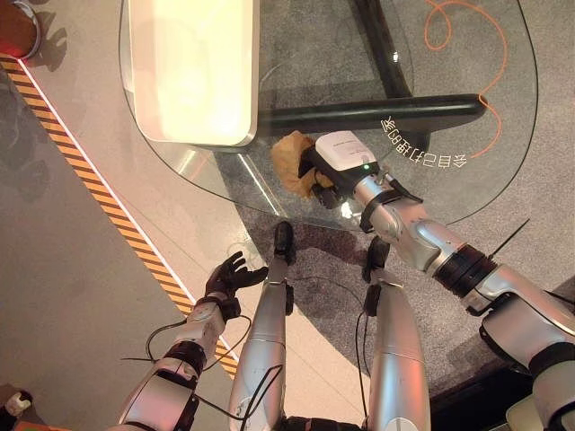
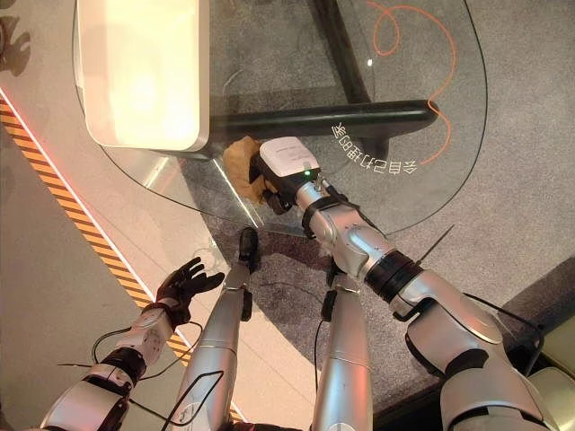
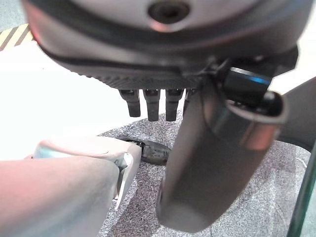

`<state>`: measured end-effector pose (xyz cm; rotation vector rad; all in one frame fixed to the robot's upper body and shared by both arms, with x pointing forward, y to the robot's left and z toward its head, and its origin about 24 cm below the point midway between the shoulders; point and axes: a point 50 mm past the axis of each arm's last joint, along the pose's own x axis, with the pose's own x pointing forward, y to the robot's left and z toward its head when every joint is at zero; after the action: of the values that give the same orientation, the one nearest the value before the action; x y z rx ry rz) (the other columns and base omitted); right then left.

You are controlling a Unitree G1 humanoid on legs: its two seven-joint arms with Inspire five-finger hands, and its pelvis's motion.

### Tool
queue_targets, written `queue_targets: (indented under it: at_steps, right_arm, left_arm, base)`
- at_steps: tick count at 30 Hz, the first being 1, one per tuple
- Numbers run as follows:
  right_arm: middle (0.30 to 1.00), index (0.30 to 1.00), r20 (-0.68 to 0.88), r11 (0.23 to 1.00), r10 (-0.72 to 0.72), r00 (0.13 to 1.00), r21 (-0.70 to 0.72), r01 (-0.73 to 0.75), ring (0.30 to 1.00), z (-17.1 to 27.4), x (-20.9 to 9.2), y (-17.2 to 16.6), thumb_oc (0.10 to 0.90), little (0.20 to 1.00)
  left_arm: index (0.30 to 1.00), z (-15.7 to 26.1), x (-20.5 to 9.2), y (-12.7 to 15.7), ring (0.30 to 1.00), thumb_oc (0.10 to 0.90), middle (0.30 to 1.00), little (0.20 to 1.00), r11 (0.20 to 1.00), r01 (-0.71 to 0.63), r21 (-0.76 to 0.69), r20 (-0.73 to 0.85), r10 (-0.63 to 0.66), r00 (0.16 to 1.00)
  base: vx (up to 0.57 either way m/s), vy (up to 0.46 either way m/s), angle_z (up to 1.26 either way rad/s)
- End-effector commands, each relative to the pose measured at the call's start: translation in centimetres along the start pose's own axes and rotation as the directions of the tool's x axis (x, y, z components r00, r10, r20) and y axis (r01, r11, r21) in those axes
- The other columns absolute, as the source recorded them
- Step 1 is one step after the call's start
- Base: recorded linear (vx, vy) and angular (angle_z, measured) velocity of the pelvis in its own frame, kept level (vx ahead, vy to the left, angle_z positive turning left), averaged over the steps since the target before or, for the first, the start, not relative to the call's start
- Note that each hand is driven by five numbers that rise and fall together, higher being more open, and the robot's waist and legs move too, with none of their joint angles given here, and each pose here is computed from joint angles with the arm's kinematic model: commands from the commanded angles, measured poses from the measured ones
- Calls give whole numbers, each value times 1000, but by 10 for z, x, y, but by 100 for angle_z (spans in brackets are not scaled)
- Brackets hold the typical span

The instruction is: Wipe the table with a cloth and put it in the basket.

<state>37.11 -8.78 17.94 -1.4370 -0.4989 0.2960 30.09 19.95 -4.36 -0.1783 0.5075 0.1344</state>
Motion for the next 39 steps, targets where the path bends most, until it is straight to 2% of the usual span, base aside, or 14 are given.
queue_targets:
  at_steps: [1,7,16,18,22,30,39]
  right_arm:
    - [300,300,267,981,-167,949,146,132,300,69,4,-20,100,200]
    - [300,300,112,929,-310,944,245,275,300,48,10,-29,100,200]
    - [300,300,-23,836,-450,893,339,431,300,34,12,-52,100,200]
    - [300,300,-72,803,-481,874,364,472,300,28,12,-56,100,200]
    - [300,300,-210,684,-562,800,427,592,300,8,8,-71,100,200]
    - [300,300,-311,535,-638,704,478,696,300,-10,-7,-85,100,200]
    - [300,300,-313,414,-696,646,560,718,300,-7,-28,-91,100,200]
  left_arm:
    - [900,-8,-2,15,900,800,900,900,997,-80,-8,-9,79,997]
    - [900,4,-1,21,900,800,900,900,986,-145,-84,50,150,987]
    - [900,43,-2,27,900,800,900,900,954,-234,-189,207,272,940]
    - [900,50,-3,28,900,800,900,900,946,-246,-210,235,293,927]
    - [900,67,-7,43,900,800,900,900,897,-293,-331,283,391,876]
    - [900,107,-20,50,900,800,900,900,858,-199,-473,443,427,788]
    - [900,146,-38,53,900,800,900,900,810,-96,-579,564,482,671]
  base:
    - [0,0,0]
    - [0,0,0]
    - [0,0,0]
    - [0,0,0]
    - [0,9,0]
    - [5,22,0]
    - [4,9,-1]
